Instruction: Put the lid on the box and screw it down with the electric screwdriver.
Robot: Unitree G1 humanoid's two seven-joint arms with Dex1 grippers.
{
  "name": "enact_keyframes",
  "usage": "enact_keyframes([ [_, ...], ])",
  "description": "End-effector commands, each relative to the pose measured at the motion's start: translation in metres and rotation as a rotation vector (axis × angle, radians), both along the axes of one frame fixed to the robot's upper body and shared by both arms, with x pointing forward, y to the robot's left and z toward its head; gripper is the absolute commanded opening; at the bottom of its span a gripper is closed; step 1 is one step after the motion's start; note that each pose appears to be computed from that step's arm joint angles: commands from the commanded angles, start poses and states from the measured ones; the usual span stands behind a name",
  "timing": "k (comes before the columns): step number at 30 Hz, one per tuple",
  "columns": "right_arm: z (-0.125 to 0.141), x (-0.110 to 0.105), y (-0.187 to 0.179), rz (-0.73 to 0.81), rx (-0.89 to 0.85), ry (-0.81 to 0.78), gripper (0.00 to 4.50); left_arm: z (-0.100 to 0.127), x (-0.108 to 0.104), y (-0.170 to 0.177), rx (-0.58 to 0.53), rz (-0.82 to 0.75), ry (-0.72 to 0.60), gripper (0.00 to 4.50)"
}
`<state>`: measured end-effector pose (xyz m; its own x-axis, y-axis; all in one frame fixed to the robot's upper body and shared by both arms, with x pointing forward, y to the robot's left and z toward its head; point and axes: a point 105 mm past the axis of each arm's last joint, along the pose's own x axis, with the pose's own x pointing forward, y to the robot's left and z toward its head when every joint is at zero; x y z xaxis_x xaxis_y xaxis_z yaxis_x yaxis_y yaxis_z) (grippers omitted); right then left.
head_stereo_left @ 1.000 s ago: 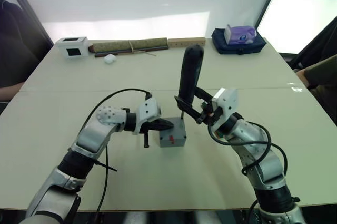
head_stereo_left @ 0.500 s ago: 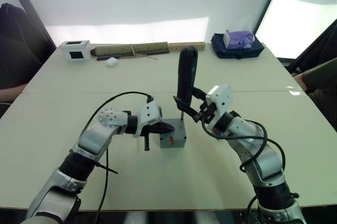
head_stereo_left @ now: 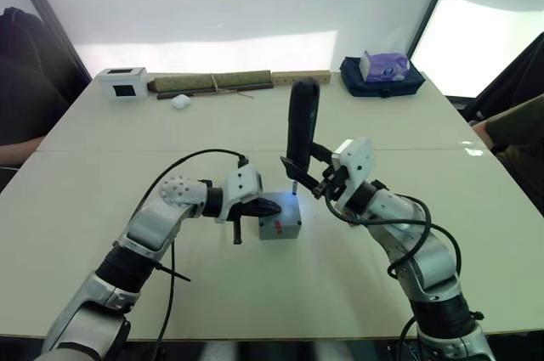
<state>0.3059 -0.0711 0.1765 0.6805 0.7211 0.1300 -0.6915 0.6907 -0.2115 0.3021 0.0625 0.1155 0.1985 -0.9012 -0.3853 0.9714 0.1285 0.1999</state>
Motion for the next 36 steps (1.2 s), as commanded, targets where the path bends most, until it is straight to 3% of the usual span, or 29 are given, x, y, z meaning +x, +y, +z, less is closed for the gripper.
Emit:
enact_keyframes([
  [1,-0.035,0.005,-0.006,-0.024,-0.066,0.141,1.87,-0.016,-0.002,0.005,0.05,0.015,0.046,0.0],
  [4,-0.018,0.005,-0.005,-0.017,-0.064,0.066,1.87,-0.015,-0.002,0.004,0.049,0.011,0.045,0.0],
  [10,0.047,-0.003,-0.008,-0.005,0.117,-0.089,1.87,-0.01,-0.004,0.001,0.027,-0.001,0.04,0.0],
  [13,0.063,-0.006,-0.01,0.0,0.159,-0.108,1.87,-0.009,-0.005,0.001,0.022,-0.007,0.038,0.0],
  [15,0.098,-0.008,-0.024,-0.036,0.255,-0.156,1.87,0.0,-0.008,-0.001,-0.003,-0.024,0.025,0.0],
  [17,0.115,-0.006,-0.037,-0.075,0.293,-0.152,1.87,0.011,-0.011,-0.004,-0.039,-0.046,0.01,0.0],
  [19,0.116,0.003,-0.058,-0.151,0.288,-0.052,1.87,0.028,-0.015,-0.005,-0.074,-0.078,-0.025,0.0],
  [22,0.105,0.013,-0.082,-0.286,0.141,0.05,1.87,0.045,-0.019,-0.003,-0.102,-0.104,-0.052,0.0],
  [24,0.081,0.021,-0.106,-0.406,-0.042,0.192,1.87,0.058,-0.023,-0.001,-0.126,-0.129,-0.075,0.0],
  [26,0.067,0.022,-0.126,-0.465,-0.103,0.319,1.87,0.066,-0.026,0.002,-0.139,-0.149,-0.089,0.0],
  [32,0.04,0.008,-0.155,-0.507,-0.232,0.649,1.87,0.08,-0.034,0.005,-0.161,-0.188,-0.111,0.0],
  [36,0.009,-0.001,-0.197,-0.638,-0.331,0.874,1.87,0.092,-0.04,0.003,-0.2,-0.22,-0.136,0.0],
])
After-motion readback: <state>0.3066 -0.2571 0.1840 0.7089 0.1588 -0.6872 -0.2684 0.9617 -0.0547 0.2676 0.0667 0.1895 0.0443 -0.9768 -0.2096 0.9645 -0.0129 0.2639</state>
